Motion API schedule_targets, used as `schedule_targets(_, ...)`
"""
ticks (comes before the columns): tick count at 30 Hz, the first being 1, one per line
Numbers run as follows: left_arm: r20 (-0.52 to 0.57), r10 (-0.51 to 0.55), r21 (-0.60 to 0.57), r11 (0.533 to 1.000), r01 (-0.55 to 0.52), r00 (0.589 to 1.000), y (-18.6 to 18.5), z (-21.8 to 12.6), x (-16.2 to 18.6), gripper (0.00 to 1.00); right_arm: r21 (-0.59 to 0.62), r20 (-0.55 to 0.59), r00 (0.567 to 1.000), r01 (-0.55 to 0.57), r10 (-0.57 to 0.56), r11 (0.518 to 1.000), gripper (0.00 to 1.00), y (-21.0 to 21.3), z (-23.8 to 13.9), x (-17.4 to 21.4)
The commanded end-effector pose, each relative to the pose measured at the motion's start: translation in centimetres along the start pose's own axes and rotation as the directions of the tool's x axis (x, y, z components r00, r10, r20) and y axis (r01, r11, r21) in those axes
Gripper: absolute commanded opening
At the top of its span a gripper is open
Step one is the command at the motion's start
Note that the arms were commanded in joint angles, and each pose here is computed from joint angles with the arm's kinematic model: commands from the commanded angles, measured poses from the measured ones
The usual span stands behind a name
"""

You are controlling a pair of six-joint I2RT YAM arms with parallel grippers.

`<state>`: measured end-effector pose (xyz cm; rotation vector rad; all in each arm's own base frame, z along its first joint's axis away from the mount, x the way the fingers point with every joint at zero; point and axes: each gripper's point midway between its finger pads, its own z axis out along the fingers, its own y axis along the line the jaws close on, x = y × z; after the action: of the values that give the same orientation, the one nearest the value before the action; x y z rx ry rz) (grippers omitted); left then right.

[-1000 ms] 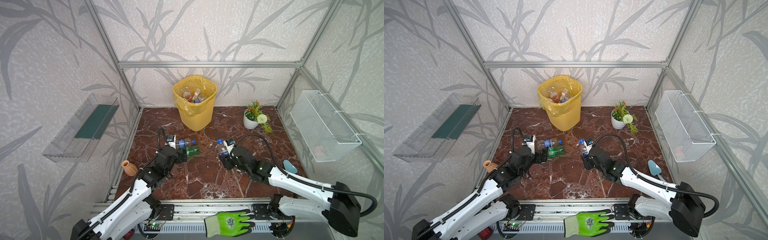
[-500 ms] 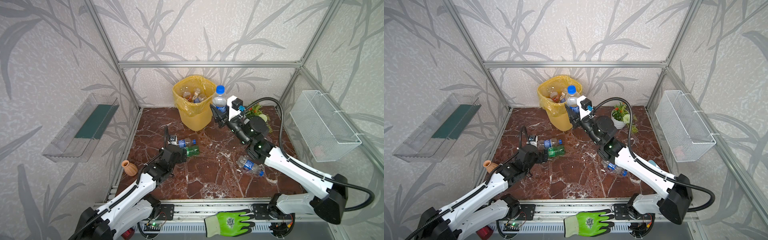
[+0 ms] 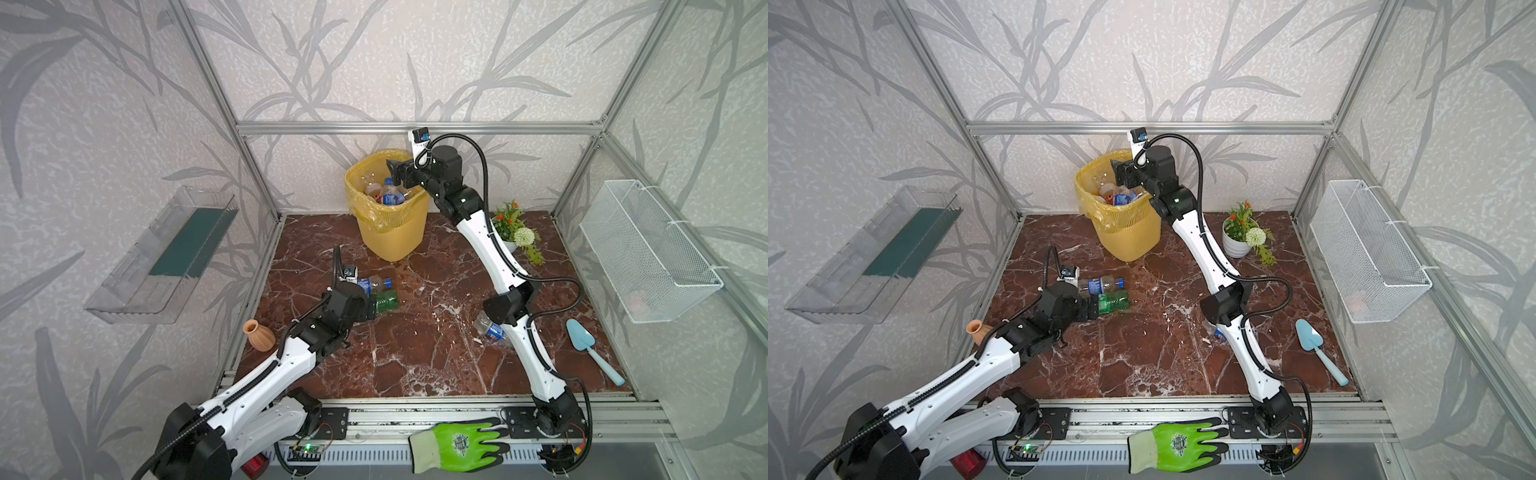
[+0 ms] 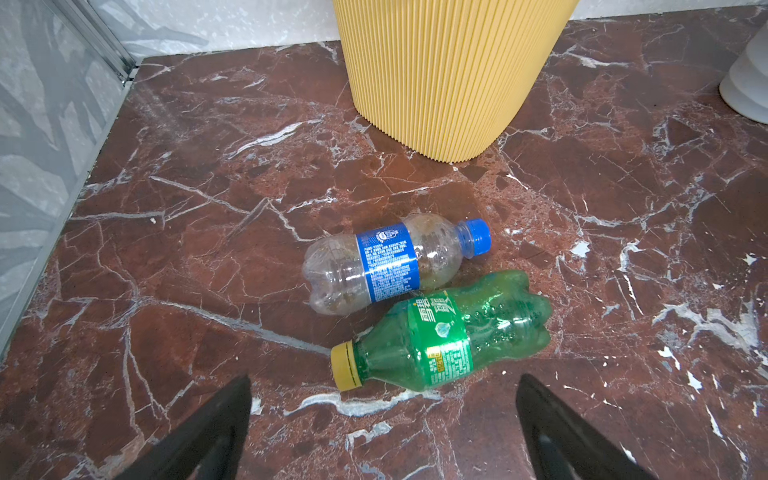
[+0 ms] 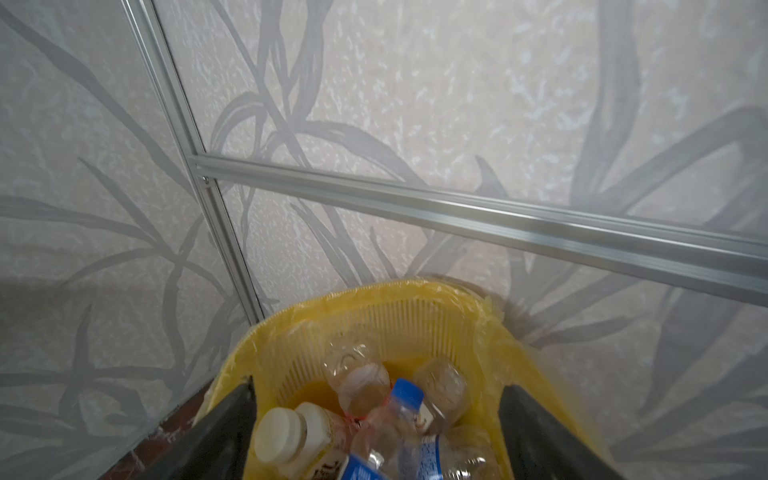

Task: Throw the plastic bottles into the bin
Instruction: 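Carry the Pepsi bottle over the bin and release it with the right gripper, then lower the right gripper onto the second blue-labelled bottle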

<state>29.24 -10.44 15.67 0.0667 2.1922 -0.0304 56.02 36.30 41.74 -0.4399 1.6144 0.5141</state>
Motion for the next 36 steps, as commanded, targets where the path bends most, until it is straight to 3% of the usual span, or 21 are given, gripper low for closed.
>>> schedule_targets(1, 0.026, -0.036, 0.02, 0.999, 0.036, 0.999, -0.1, -0.7, -0.7, 0.99, 0.007, 0.019, 0.998, 0.06, -0.06, 0.998, 0.95, 2.1, -7.2, -6.7)
schedule_targets(4, 0.04, -0.045, 0.032, 0.999, 0.043, 0.998, -0.1, -0.9, -0.8, 0.99, 0.018, 0.043, 0.992, 0.119, -0.12, 0.993, 0.96, 3.5, -9.8, -7.4)
schedule_targets(7, 0.053, -0.054, 0.042, 0.998, 0.052, 0.997, -0.2, -1.0, -0.8, 0.99, 0.02, 0.252, 0.962, 0.106, -0.108, 0.994, 0.97, 3.8, -14.0, -7.3)
schedule_targets(8, 0.056, -0.058, 0.051, 0.997, 0.055, 0.997, -0.3, -1.0, -0.7, 0.99, 0.043, 0.256, 0.962, 0.085, -0.094, 0.995, 0.97, 3.2, -15.7, -6.2)
schedule_targets(12, 0.074, -0.069, 0.069, 0.996, 0.064, 0.995, -0.5, -1.0, -0.6, 0.99, 0.22, 0.157, 0.986, 0.023, -0.059, 0.975, 0.97, -0.9, -22.0, 2.0)
schedule_targets(16, 0.088, -0.064, 0.097, 0.994, 0.056, 0.994, -0.9, -1.1, -0.6, 0.99, 0.407, -0.013, 0.994, -0.09, 0.104, 0.909, 0.99, -4.9, -28.8, 13.1)
schedule_targets(19, 0.094, -0.059, 0.115, 0.992, 0.048, 0.994, -1.3, -1.1, -0.7, 0.99, 0.497, -0.135, 0.972, -0.099, 0.19, 0.862, 0.98, -6.5, -33.2, 19.5)
schedule_targets(23, 0.091, -0.044, 0.133, 0.991, 0.032, 0.995, -1.7, -1.0, -0.9, 0.99, 0.586, -0.311, 0.903, -0.063, 0.296, 0.808, 0.98, -7.5, -37.6, 26.4)
schedule_targets(29, 0.074, -0.045, 0.16, 0.987, 0.033, 0.996, -2.4, -0.7, -0.6, 0.99, 0.623, -0.387, 0.853, -0.038, 0.35, 0.781, 0.99, -7.9, -39.5, 30.8)
schedule_targets(32, 0.06, -0.043, 0.161, 0.986, 0.033, 0.997, -2.5, -0.6, -0.4, 0.99, 0.598, -0.418, 0.837, -0.04, 0.354, 0.801, 0.99, -7.5, -38.8, 32.3)
schedule_targets(36, 0.06, -0.039, 0.162, 0.986, 0.029, 0.997, -2.4, -0.7, -0.4, 0.99, 0.558, -0.497, 0.779, -0.053, 0.384, 0.828, 0.99, -7.0, -37.7, 34.3)
